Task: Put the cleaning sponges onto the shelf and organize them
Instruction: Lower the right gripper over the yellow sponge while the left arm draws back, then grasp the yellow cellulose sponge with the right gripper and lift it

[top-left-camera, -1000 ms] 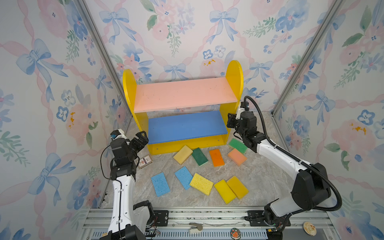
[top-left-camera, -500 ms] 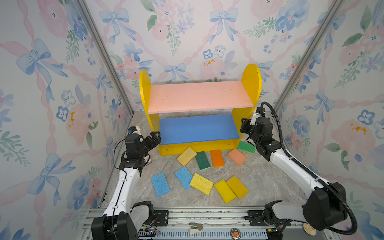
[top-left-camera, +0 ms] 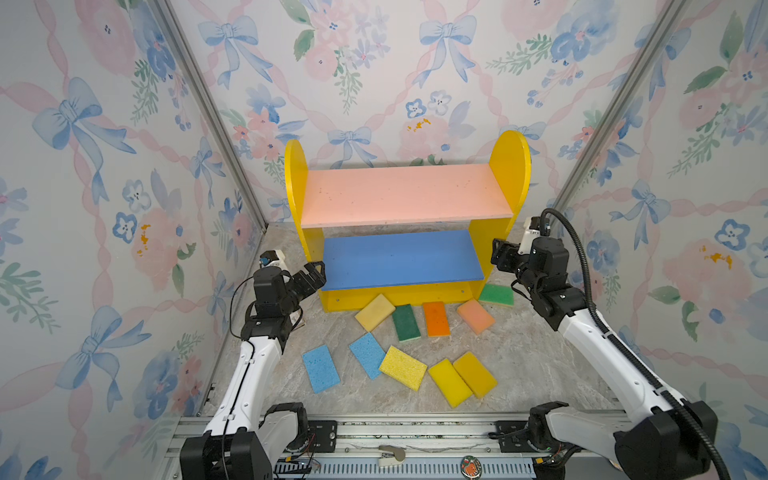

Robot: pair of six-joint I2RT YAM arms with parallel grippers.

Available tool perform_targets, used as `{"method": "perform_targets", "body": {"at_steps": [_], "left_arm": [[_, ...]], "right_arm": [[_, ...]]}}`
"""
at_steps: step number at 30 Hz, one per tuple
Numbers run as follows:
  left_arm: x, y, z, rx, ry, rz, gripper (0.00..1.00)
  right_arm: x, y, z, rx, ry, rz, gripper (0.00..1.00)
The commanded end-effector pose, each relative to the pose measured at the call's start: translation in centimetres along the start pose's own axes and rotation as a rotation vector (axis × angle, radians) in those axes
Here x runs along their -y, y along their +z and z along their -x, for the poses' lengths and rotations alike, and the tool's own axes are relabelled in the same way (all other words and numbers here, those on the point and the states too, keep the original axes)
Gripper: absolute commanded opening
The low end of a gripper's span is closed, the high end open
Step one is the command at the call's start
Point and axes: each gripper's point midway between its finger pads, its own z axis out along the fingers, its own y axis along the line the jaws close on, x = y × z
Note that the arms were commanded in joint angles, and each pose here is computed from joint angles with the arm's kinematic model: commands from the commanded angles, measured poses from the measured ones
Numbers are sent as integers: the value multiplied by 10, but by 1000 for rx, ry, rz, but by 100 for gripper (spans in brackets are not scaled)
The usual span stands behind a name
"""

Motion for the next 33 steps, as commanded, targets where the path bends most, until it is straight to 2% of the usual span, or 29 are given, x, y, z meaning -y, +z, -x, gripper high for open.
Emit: {"method": "perform_targets", "body": {"at_steps": [1, 4, 7, 10, 13, 15, 17, 20, 22, 24, 27, 29, 33], "left_arm": [[11, -20, -1, 48, 42, -61, 98], [16, -34, -11, 46, 17, -106, 98], [29, -46, -24, 3, 1, -187, 98], [33, -56, -46, -69, 14, -211, 98], [41, -60, -81, -178, -3, -267, 98], [50, -63, -105, -240, -15, -308, 98], [58, -65, -128, -305, -13, -333, 98], [68, -75, -152, -358, 6, -370, 98], [60, -73, -161, -382, -3, -341, 98], [51, -70, -167, -392, -11, -306, 98], [43, -66, -169, -400, -30, -263, 98], [37, -64, -169, -402, -49, -238, 98], [28, -64, -163, -386, -92, -219, 98]], "right_arm": [[-12, -37, 18, -33, 2, 64, 82], [-14, -65, 8, -123, 21, 82, 86], [-16, -96, -19, -243, 2, 94, 89], [-16, -129, -60, -388, -16, 117, 89], [-28, -155, -115, -599, -27, 201, 90], [-44, -169, -154, -724, -74, 265, 89], [-64, -176, -184, -785, -142, 342, 89], [-105, -184, -224, -840, -319, 475, 90], [-133, -188, -251, -882, -461, 571, 93], [-154, -183, -275, -912, -585, 602, 96], [-176, -170, -300, -923, -682, 638, 100], [-187, -163, -313, -929, -737, 658, 97], [-199, -146, -332, -922, -808, 663, 97]]}}
